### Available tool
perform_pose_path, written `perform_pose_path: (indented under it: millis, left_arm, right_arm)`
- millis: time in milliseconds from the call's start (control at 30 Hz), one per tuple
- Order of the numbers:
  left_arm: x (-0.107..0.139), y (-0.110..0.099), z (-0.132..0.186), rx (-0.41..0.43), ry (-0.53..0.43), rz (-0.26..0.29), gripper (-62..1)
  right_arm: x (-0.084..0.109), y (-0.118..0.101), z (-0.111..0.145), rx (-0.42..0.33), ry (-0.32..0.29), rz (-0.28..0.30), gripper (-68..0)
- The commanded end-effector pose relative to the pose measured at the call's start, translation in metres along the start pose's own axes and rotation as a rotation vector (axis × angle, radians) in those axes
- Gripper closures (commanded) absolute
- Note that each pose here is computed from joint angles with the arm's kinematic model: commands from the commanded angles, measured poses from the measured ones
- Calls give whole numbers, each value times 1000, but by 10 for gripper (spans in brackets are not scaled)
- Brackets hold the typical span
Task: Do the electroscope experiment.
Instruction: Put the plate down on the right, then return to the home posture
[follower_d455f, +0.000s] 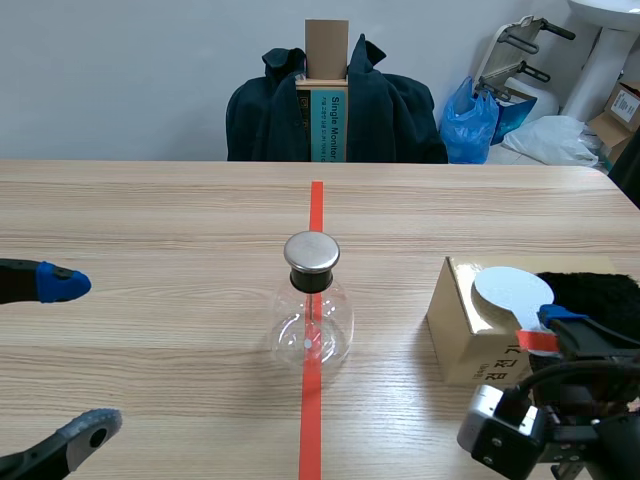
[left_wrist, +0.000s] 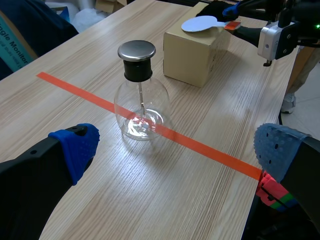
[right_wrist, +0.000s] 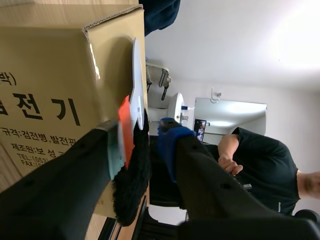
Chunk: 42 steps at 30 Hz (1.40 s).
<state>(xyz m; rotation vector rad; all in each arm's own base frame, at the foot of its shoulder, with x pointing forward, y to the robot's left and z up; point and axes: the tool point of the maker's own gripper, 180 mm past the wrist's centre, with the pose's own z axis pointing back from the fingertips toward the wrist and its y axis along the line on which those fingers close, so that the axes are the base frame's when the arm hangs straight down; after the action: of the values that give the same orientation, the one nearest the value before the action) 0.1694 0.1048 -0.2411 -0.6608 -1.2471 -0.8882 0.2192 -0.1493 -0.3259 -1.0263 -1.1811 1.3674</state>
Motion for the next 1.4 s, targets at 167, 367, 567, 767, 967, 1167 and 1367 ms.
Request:
perform_pose_path:
  millis: [167, 367, 567, 767, 967, 1167, 1367]
  left_arm:
    - [9, 3, -2, 15, -41, -1, -623]
    - [9, 3, -2, 15, -40, -2, -623]
    - [8, 3, -2, 15, -36, -2, -623]
    - [7, 3, -2, 15, -31, -2, -623]
    - [6, 3, -2, 15, -23, -2, -623]
    - [6, 3, -2, 15, -22, -1, -623]
    - [6, 3, -2, 15, -22, -1, -623]
  right_arm:
    - [1, 4, 9, 15, -1, -3, -360]
    - [-2, 9, 15, 36, 12, -4, -526]
    - [-7, 15, 23, 60, 29, -23, -647]
    - [-24, 40, 65, 202, 9, -10, -647]
    - [-41, 30, 100, 217, -76, -151, -647]
    - [-56, -24, 80, 31, -120, -353, -647]
    - [-82, -75, 34, -92, -7, -759, -647]
